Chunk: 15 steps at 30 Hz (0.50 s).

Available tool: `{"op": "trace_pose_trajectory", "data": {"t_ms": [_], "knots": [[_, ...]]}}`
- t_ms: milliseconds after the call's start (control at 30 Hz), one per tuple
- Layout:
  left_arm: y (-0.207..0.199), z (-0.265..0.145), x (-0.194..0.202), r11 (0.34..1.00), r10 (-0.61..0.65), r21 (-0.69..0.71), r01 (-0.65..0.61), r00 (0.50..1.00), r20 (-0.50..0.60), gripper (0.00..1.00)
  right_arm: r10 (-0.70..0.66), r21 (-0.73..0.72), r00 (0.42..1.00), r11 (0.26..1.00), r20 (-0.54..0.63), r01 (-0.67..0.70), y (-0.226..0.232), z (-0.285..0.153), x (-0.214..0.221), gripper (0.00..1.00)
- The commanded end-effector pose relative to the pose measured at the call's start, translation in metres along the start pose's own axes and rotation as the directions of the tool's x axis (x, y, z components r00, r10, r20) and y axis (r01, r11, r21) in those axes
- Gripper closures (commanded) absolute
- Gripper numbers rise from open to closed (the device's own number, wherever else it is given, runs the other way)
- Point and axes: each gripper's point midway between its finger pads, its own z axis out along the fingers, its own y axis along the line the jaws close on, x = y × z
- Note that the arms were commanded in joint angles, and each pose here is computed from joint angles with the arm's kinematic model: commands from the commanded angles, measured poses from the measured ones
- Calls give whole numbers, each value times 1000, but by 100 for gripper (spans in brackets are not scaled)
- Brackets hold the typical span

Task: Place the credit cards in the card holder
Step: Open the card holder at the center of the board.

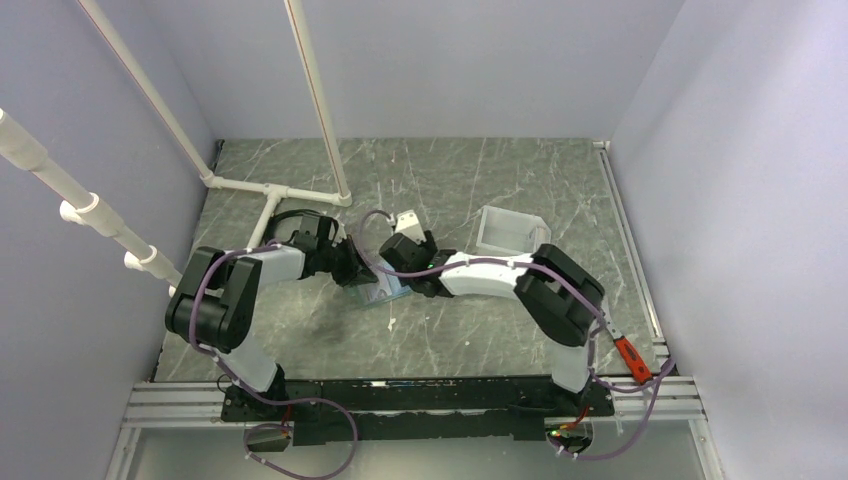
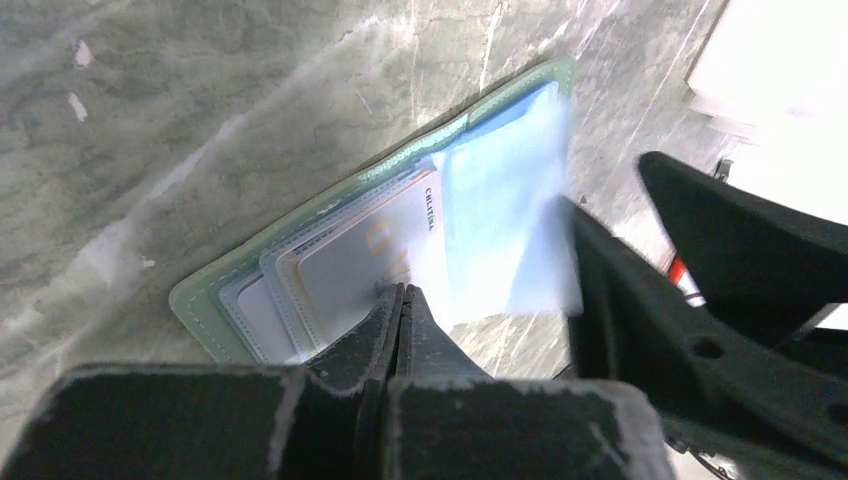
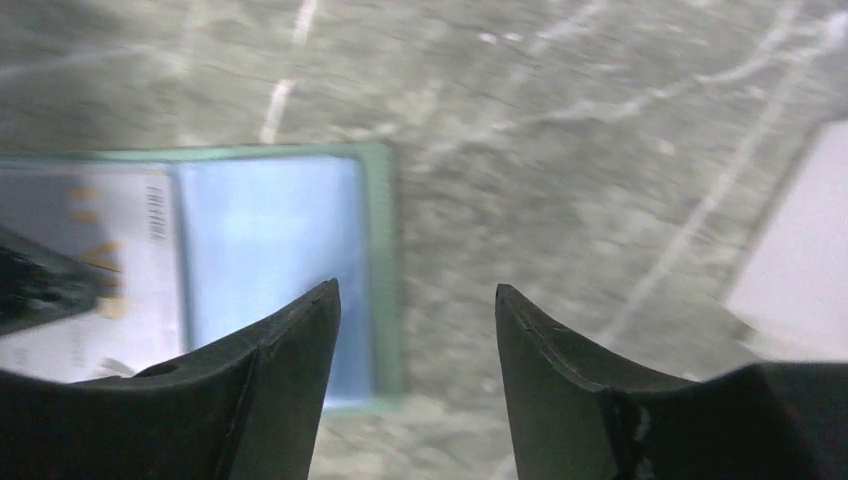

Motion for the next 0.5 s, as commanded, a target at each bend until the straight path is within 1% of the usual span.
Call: {"op": "trace_pose_trajectory", "data": {"t_ms": [0,100,233,300,367,433,467], "knots": [[33,-2,12,992,15,-127,-16,1000,-5,99,-23,112,999,994,43,18,-48,-30,-18,37],[33,-3,14,992,19,-124,-20,1000,-14,99,-40,10,997,999,62,39,-36,-47,-35,32],[31,-4,15,993,22,-118,-24,1000,-16,99,3,-222,995,975,98,18,1,-73,-62,27],[30,-4,14,993,21,-116,-22,1000,-14,99,24,-365,992,931,121,22,28,-84,-74,23],[30,-4,13,992,21,-121,-22,1000,-13,99,43,-506,991,862,124,26,58,-92,-80,22],[31,-4,13,992,22,-126,-23,1000,-15,99,50,-612,993,790,111,28,83,-96,-83,25],[31,-4,13,992,21,-127,-23,1000,-17,99,56,-641,994,767,96,19,91,-94,-81,30]]}}
